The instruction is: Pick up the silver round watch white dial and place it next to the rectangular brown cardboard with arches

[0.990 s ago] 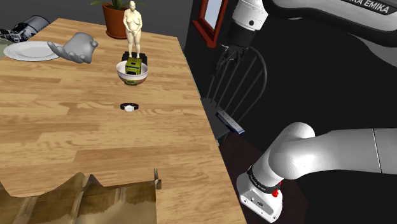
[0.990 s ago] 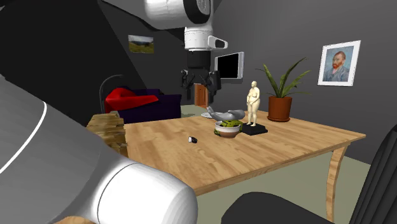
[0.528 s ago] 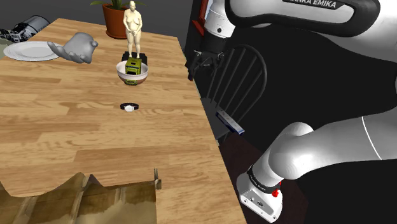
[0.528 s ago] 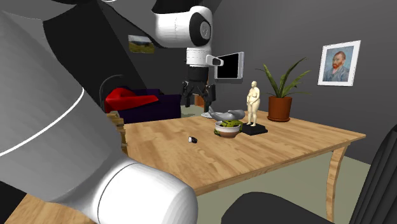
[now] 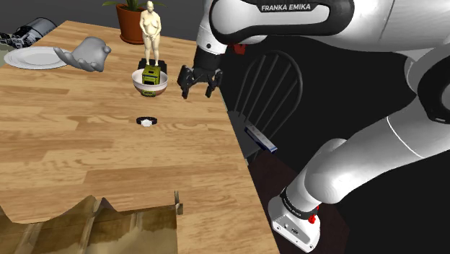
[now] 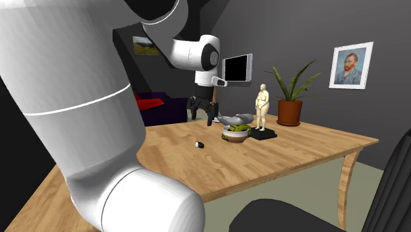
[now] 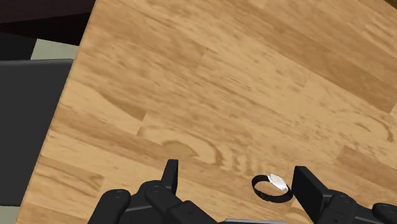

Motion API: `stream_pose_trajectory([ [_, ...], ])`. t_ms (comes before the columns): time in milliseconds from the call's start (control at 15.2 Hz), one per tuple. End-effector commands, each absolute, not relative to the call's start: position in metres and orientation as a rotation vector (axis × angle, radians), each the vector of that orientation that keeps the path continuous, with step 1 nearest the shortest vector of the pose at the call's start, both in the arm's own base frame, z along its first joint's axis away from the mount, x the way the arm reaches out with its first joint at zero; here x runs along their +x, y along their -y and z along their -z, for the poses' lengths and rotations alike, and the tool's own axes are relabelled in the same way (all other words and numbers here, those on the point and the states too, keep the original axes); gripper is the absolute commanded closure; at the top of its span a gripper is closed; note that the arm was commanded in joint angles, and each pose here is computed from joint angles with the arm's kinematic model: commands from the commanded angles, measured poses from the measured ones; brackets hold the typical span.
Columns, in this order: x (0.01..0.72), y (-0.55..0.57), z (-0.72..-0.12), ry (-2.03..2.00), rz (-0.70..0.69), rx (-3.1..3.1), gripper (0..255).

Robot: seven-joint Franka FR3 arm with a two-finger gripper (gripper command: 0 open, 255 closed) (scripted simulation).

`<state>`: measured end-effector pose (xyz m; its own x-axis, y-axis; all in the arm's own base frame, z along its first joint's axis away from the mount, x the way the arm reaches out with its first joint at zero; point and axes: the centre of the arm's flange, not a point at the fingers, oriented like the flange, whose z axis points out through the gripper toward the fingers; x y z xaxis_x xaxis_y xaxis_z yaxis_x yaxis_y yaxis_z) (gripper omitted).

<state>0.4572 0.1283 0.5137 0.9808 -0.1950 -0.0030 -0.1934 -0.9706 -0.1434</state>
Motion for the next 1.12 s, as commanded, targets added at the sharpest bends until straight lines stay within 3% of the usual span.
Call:
stream_pose_trajectory([
  [0, 0.477, -0.140, -0.501, -0.318, 0.002, -2.966, 0],
  [1056, 0.634, -0.226, -0.392, -0.490, -0.110, -2.832, 0],
])
